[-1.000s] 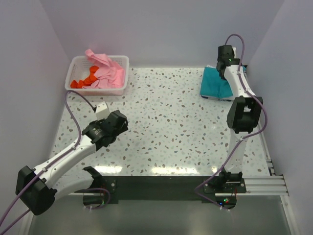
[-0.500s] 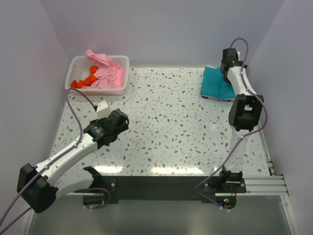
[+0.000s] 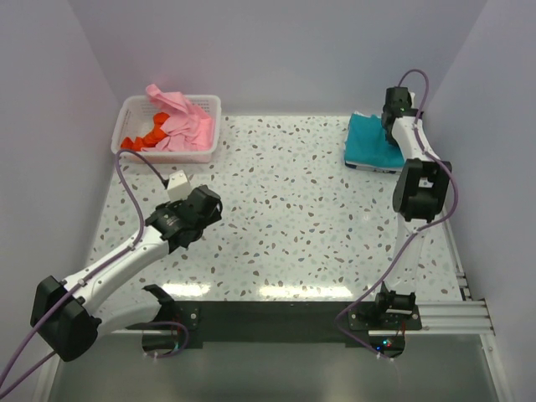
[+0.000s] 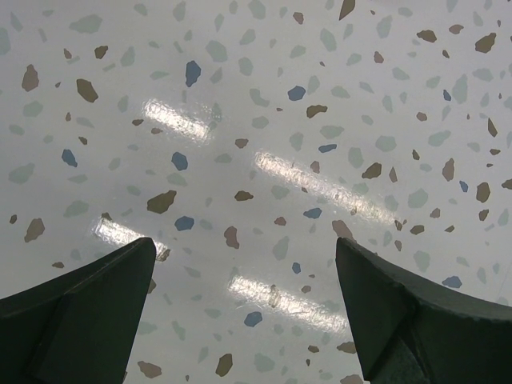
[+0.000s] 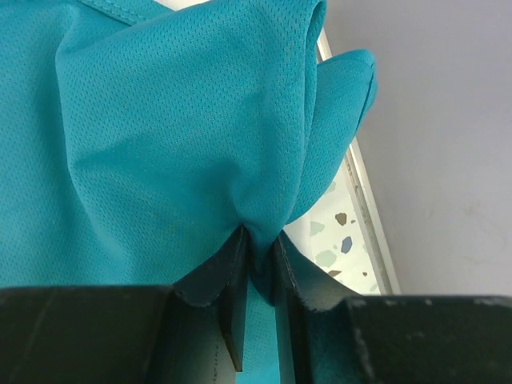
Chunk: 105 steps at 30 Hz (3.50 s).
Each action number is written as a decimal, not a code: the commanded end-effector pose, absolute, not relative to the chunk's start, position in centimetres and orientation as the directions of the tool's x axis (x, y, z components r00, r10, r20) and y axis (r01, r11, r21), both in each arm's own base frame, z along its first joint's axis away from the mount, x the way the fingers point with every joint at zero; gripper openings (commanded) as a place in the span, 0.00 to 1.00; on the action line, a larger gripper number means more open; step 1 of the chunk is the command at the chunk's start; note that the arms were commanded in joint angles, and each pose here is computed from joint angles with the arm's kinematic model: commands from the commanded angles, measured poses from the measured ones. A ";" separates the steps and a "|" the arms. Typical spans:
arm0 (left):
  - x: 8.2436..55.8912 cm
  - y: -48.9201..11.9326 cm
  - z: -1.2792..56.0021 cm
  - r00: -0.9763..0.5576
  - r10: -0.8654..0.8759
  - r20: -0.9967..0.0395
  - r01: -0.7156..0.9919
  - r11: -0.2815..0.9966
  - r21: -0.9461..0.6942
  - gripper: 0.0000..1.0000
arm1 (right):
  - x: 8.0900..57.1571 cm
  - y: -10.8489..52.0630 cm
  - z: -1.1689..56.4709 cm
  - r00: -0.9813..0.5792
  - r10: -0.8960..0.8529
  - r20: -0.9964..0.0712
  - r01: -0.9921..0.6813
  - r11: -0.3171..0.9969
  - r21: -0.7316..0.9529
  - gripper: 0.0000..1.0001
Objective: Fold and stack the t-shirts
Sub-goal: Neatly place the folded tshirt to the corner
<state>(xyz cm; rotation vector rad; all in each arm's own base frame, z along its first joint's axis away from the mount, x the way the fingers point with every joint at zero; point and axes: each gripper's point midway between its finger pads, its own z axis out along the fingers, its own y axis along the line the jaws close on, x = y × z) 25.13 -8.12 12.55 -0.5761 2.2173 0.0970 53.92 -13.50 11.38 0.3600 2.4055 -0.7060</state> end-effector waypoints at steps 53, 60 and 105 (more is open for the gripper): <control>27.1 -8.6 16.5 -0.428 -0.421 -0.800 -0.406 0.880 -0.246 1.00 | 63.1 -10.3 13.5 -0.544 0.230 -0.807 0.288 0.954 0.078 0.99; 27.6 -8.7 16.6 -0.430 -0.411 -0.804 -0.415 0.881 -0.228 1.00 | 64.1 -12.1 12.1 -0.531 0.228 -0.816 0.325 0.944 0.053 0.99; 28.4 -10.0 16.6 -0.467 -0.406 -0.786 -0.397 0.890 -0.224 1.00 | 62.8 -20.9 11.7 -0.349 0.470 -0.810 0.492 0.828 0.269 0.99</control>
